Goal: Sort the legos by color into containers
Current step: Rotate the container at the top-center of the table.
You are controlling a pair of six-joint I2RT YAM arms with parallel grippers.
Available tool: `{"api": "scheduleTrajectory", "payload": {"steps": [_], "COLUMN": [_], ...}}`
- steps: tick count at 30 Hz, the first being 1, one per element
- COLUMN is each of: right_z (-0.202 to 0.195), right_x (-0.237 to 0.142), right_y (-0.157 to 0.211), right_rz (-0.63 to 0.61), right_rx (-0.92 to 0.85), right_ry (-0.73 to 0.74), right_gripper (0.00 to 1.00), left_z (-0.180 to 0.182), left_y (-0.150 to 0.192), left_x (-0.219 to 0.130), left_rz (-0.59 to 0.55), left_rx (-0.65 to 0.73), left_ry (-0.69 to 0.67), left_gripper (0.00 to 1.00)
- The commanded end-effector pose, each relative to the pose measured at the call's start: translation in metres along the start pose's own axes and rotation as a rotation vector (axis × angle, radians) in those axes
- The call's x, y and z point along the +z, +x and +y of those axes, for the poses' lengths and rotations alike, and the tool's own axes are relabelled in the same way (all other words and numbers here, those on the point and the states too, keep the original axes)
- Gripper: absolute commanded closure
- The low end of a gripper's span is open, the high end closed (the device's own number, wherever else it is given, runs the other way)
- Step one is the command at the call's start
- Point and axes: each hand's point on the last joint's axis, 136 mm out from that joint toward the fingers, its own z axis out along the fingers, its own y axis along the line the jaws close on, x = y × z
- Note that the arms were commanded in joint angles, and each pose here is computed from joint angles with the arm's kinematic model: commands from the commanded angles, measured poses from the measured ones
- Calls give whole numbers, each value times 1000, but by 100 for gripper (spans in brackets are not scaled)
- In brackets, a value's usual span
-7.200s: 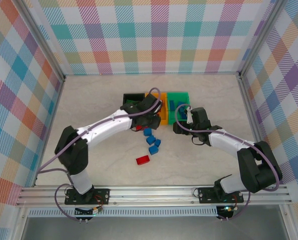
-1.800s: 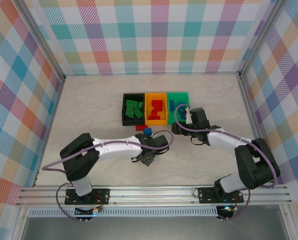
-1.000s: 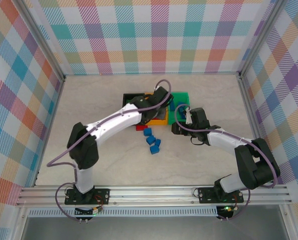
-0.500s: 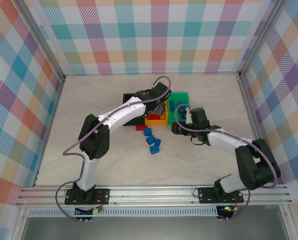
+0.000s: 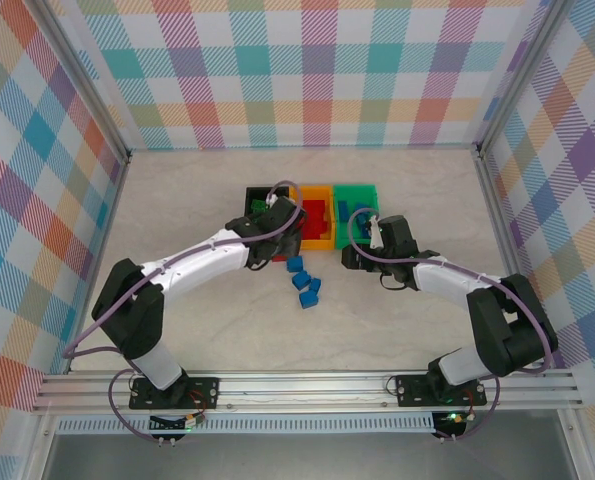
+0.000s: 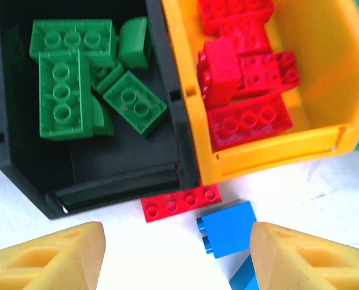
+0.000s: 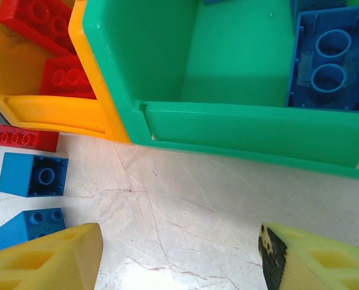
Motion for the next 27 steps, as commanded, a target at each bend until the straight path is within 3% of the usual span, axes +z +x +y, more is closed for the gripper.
{"api": "scheduleTrajectory", "payload": {"steps": [1,9,22,27], "right_z": [9,10,12,11], "right_x": [-1,-3,-5,-6], "right_y": [-12,-13,-13,-13], "right_rz": [-27,-31,-38,-38], "right_rx": [-7,-3,-4,-6], "right_ry": [-22,-30,-35,-29], "right_gripper": [30,30,30,30], "left_z": [1,16,12,7], "left_y": [15,42,-4,-2], "left_x": [8,45,82,91], "left_rz": [23,144,176,202], "left_rx": [-64,-86,-76,-72], "left_ry": [-5,-95,-72,-50], "left_gripper": [38,43,42,41]}}
